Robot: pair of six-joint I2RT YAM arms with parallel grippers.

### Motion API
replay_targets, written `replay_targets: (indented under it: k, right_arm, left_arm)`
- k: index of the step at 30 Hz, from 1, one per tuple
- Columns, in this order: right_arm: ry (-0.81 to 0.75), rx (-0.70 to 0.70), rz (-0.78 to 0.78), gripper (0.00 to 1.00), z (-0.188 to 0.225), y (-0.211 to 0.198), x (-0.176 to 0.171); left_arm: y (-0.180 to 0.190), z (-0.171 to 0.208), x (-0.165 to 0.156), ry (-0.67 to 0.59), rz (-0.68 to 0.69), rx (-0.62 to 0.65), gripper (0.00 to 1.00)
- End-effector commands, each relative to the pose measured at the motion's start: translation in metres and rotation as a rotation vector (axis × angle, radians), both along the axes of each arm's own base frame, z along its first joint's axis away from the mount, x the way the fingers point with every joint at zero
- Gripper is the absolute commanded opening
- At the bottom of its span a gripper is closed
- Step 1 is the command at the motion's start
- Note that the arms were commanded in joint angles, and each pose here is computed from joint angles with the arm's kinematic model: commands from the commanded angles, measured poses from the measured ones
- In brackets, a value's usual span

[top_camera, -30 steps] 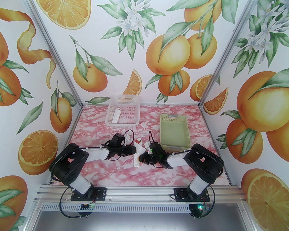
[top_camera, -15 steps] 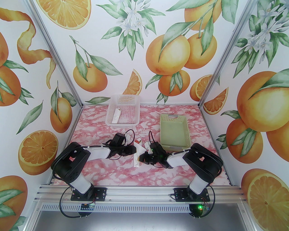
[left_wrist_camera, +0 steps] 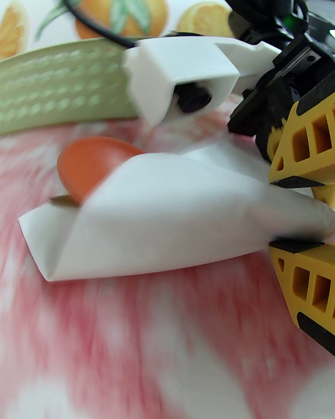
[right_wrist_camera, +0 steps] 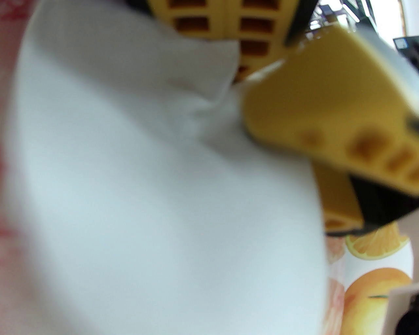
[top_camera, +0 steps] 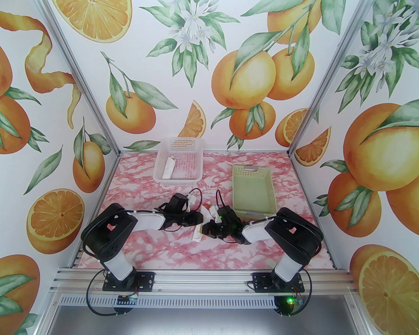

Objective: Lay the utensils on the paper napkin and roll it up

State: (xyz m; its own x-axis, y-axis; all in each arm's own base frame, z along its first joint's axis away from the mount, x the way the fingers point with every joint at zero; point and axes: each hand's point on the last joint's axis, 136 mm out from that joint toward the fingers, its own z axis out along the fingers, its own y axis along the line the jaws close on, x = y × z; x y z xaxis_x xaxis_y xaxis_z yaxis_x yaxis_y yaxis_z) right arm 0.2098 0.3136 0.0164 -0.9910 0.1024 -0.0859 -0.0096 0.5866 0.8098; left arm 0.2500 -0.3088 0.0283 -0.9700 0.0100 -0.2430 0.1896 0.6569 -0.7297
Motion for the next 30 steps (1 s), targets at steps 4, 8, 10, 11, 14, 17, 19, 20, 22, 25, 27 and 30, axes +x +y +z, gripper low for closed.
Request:
replay_targets:
  k: [4, 8, 10, 11, 14, 17, 19, 20, 22, 25, 27, 30]
  right_arm:
    - [0.072, -0.086, -0.011, 0.00, -0.029, -0.015, -0.013]
    - [0.068, -0.085, -0.017, 0.00, -0.027, -0.016, -0.012]
    - [0.065, -0.085, -0.018, 0.00, -0.026, -0.017, -0.011]
    - [0.063, -0.086, -0.019, 0.00, -0.025, -0.017, -0.011]
    - [0.054, -0.083, -0.017, 0.00, -0.021, -0.017, -0.009]
    - [0.036, -0.075, -0.016, 0.00, -0.015, -0.016, -0.007]
    - [0.014, -0.062, -0.017, 0.04, -0.007, -0.015, -0.004]
    - [-0.001, -0.053, -0.014, 0.07, -0.002, -0.014, -0.003]
    - [-0.037, -0.031, -0.010, 0.12, 0.011, -0.012, 0.001]
    - [-0.092, -0.003, -0.011, 0.21, 0.032, -0.012, 0.007]
    - [-0.119, 0.003, -0.017, 0.26, 0.043, -0.017, 0.009]
    - [-0.183, 0.006, -0.035, 0.35, 0.063, -0.030, 0.015]
  left_arm:
    - [-0.013, 0.004, -0.016, 0.021, -0.086, -0.033, 0.29]
    - [-0.008, 0.005, -0.013, -0.007, -0.080, 0.007, 0.20]
    - [-0.006, 0.008, -0.011, -0.022, -0.077, 0.017, 0.14]
    - [-0.005, 0.009, -0.010, -0.029, -0.073, 0.026, 0.11]
    - [-0.001, 0.013, -0.006, -0.052, -0.063, 0.040, 0.08]
    - [0.005, 0.019, 0.001, -0.079, -0.037, 0.044, 0.03]
    - [0.008, 0.024, 0.005, -0.097, -0.023, 0.039, 0.01]
    - [0.010, 0.026, 0.007, -0.109, -0.014, 0.036, 0.01]
    - [0.011, 0.033, 0.011, -0.134, -0.001, 0.023, 0.00]
    - [0.016, 0.048, 0.019, -0.182, 0.032, -0.001, 0.00]
    - [0.021, 0.059, 0.024, -0.219, 0.056, -0.014, 0.00]
    - [0.031, 0.079, 0.032, -0.286, 0.096, -0.033, 0.00]
